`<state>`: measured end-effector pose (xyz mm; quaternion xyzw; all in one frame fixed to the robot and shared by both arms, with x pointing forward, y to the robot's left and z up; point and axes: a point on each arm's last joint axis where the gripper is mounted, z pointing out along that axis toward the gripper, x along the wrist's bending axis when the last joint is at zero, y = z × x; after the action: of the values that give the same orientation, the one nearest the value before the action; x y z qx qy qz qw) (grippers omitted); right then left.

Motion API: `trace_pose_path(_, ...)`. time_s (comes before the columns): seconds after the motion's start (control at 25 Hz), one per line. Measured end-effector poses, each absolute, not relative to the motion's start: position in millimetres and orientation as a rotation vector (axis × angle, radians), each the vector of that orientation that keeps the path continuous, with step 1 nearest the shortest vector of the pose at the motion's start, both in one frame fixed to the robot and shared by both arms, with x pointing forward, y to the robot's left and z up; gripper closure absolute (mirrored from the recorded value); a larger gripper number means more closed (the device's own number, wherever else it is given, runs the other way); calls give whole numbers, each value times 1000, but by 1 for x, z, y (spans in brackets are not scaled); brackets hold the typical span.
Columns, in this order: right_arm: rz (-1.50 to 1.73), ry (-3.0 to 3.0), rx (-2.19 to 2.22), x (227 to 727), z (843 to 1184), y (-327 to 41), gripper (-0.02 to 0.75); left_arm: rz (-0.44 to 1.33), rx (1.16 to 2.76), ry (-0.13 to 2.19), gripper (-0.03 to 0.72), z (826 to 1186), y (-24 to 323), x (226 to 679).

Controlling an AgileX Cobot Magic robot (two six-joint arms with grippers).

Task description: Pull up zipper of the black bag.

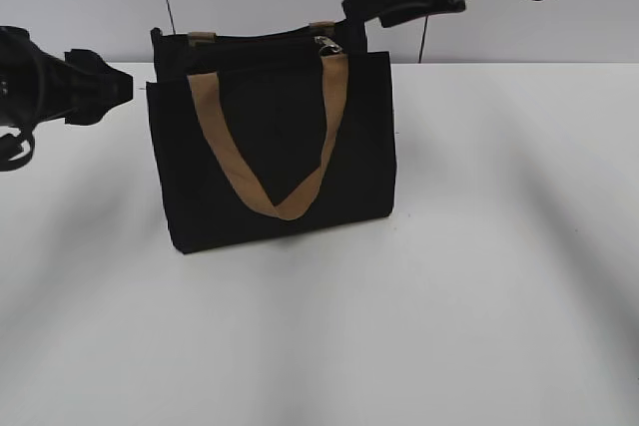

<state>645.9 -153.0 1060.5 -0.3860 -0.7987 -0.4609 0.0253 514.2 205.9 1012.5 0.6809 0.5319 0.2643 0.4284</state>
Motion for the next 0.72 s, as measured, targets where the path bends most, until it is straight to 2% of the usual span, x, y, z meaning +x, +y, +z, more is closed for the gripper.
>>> trace_pose_path(0.16, -1177, -2499, -1327, 631, 1067, -164, 241, 627, 1693, 1414, 186, 1029, 211, 495)
trace_pose_path(0.4, -871, -2533, -1423, 609, 1076, -178, 241, 544, 1769, 1627, 184, 1050, 231, 449)
trace_pose_path(0.52, -842, -2556, -1437, 601, 1087, -182, 260, 524, 1807, 1684, 183, 1061, 242, 422)
trace_pose_path(0.72, -863, -2564, -1469, 574, 1106, -189, 267, 572, 1847, 1645, 183, 1085, 262, 373)
